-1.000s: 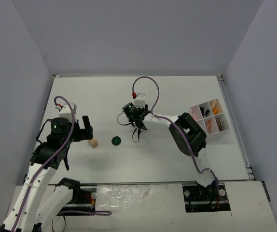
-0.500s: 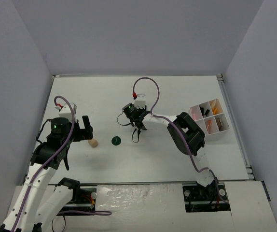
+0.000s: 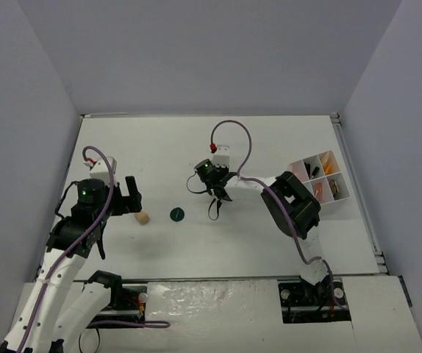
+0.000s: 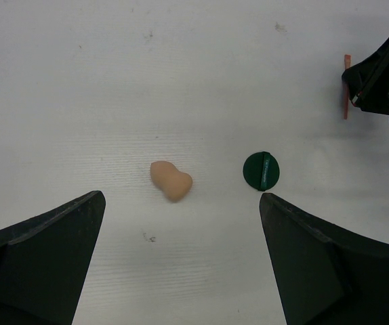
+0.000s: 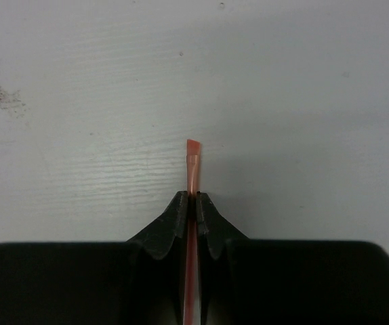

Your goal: Organize the makeup

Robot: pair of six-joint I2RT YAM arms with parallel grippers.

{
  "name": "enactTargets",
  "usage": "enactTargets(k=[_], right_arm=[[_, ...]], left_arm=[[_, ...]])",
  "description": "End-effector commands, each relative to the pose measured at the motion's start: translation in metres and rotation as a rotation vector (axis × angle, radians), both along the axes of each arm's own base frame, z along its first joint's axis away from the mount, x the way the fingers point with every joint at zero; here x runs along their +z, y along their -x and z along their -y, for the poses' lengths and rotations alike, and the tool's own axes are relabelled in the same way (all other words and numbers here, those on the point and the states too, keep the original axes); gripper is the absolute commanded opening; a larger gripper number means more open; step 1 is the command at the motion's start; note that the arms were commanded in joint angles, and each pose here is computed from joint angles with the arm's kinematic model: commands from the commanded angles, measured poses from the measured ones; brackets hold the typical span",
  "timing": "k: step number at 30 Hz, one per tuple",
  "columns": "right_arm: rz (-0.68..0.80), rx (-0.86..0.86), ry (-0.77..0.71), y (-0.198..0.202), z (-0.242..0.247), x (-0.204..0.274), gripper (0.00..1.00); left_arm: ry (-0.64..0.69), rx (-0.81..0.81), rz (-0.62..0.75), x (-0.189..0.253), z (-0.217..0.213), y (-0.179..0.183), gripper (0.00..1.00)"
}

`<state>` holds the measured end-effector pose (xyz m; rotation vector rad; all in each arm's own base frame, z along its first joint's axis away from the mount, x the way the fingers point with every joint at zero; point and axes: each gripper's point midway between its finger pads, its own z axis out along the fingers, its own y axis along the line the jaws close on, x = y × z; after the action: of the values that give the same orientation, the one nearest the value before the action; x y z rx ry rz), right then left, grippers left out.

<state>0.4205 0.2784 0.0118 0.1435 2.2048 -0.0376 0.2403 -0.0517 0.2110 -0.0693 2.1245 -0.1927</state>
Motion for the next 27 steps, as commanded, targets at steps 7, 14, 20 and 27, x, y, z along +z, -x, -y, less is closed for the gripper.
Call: enactTargets(k=[7, 14, 20, 27], right_arm=[[0.146, 0.077, 0.071, 0.024, 0.085, 0.086, 0.00], [0.383, 0.017, 0.143, 0.051, 0.181, 0.170, 0.00], [0.493, -0.136, 0.277, 0.075, 0.268, 0.197, 0.00], [0.501, -0.235, 0.388, 0.077, 0.309, 0.195, 0.00]], left_arm=[[0.009, 0.018, 0.055, 0.012, -0.002, -0.007, 0.97], [0.010, 0.021, 0.059, 0.013, -0.003, -0.007, 0.97], [0.007, 0.026, 0.059, 0.014, -0.004, -0.006, 0.97], [0.013, 0.018, 0.075, 0.017, -0.003, -0.006, 0.97]])
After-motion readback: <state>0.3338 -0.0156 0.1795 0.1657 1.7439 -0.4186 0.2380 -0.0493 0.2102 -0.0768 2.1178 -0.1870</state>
